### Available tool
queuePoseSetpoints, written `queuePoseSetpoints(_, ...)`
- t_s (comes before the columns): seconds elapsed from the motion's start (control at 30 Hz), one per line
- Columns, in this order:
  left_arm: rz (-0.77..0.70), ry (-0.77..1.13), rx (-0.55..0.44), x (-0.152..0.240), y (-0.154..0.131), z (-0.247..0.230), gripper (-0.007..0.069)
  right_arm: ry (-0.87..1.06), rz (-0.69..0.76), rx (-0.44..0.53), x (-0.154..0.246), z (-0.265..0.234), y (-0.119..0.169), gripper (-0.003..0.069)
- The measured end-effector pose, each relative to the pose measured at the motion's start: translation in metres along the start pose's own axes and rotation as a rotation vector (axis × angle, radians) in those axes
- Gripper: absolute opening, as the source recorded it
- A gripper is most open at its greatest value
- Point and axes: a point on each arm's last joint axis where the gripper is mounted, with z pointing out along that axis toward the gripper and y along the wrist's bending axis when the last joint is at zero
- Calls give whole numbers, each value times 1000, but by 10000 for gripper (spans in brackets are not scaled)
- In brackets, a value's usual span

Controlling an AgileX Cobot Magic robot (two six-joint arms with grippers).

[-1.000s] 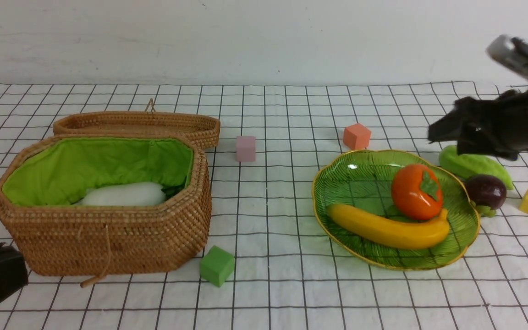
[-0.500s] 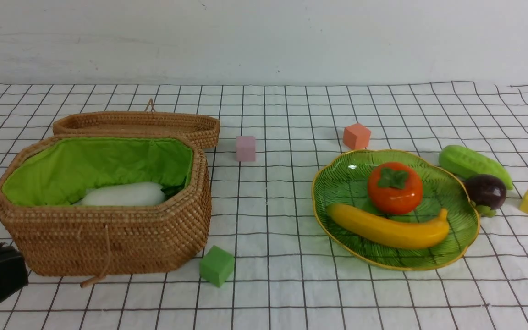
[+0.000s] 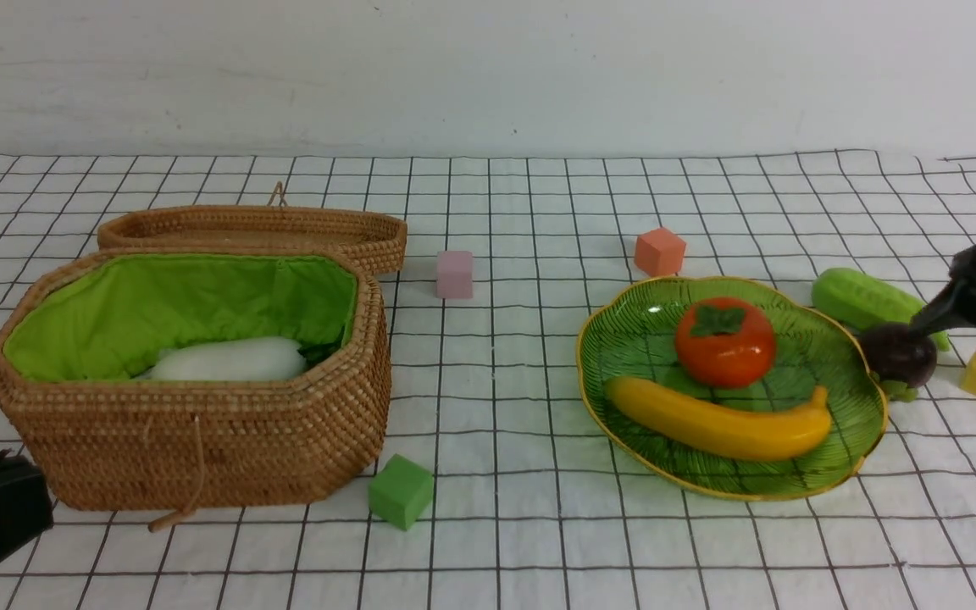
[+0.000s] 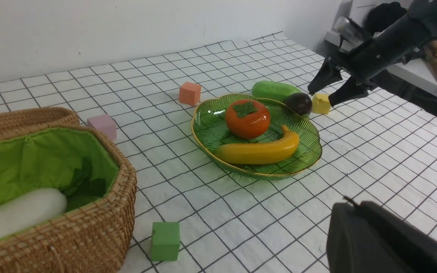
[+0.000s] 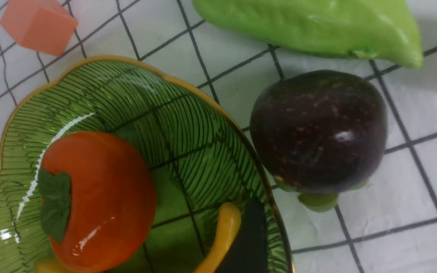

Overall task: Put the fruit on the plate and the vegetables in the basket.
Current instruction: Use the right arm to grab a mangosteen and put it into the right plate

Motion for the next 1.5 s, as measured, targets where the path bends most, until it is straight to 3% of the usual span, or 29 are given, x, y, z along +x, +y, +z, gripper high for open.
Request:
queuePoseSetpoints(0.17, 0, 0, 0, 0, 0, 0, -8, 23, -9, 1, -8, 25, 5, 646)
queuePoseSetpoints(0.5, 0, 1, 0, 0, 0, 0, -3, -14, -20, 84, -14, 26, -1, 624)
queuePoseSetpoints(1.5, -1, 12, 1, 1, 0, 0, 8, 9, 18, 72, -12, 34, -4, 594)
